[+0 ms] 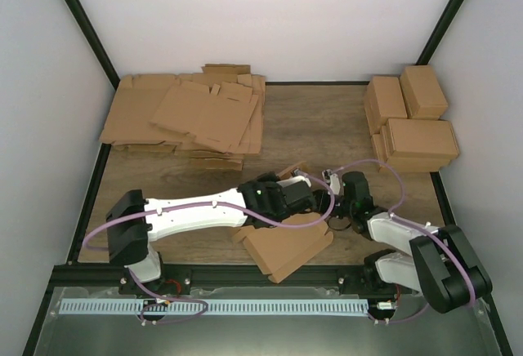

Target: Fold the paper box

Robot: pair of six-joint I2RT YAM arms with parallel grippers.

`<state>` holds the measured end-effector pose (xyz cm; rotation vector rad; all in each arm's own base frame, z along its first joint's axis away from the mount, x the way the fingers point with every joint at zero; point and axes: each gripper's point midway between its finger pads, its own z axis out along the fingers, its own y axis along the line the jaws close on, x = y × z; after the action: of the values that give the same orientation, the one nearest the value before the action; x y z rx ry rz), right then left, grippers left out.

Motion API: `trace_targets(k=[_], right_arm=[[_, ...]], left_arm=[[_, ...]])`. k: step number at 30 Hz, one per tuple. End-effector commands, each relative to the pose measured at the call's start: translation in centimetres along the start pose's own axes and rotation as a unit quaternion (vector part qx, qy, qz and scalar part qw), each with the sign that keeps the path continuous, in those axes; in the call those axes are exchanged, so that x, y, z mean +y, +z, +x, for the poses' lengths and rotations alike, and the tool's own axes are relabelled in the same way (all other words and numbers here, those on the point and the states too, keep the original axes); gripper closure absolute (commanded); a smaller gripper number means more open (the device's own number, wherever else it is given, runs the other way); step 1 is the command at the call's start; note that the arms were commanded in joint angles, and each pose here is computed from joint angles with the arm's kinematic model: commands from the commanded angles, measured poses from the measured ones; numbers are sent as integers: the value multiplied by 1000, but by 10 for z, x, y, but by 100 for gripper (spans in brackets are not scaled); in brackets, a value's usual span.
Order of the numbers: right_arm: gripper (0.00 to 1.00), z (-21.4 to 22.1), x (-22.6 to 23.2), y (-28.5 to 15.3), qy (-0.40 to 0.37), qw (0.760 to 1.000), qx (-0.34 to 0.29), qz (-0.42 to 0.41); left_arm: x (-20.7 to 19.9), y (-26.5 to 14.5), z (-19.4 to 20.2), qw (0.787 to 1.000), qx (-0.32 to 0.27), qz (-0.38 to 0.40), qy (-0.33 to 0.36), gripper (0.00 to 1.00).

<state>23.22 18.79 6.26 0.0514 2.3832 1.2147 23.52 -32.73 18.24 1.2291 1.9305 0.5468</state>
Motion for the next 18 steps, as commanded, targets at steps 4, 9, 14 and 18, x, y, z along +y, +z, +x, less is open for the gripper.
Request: trace_targets(k=[4, 9, 14, 18], right_arm=[[98, -2, 0, -9, -18, 1000, -19, 15], [93, -15, -12, -22, -14, 995, -69, 66], [92, -29, -27, -32, -6, 987, -100, 128], [95, -30, -27, -24, -3, 989, -86, 120]], left_arm=[[8, -8, -4, 1000, -20, -8, -19, 96], [10, -9, -2, 1000, -21, -11, -14, 96], [10, -8, 0, 1000, -21, -9, -18, 96], [11, -13, -3, 999, -30, 1, -29, 96]])
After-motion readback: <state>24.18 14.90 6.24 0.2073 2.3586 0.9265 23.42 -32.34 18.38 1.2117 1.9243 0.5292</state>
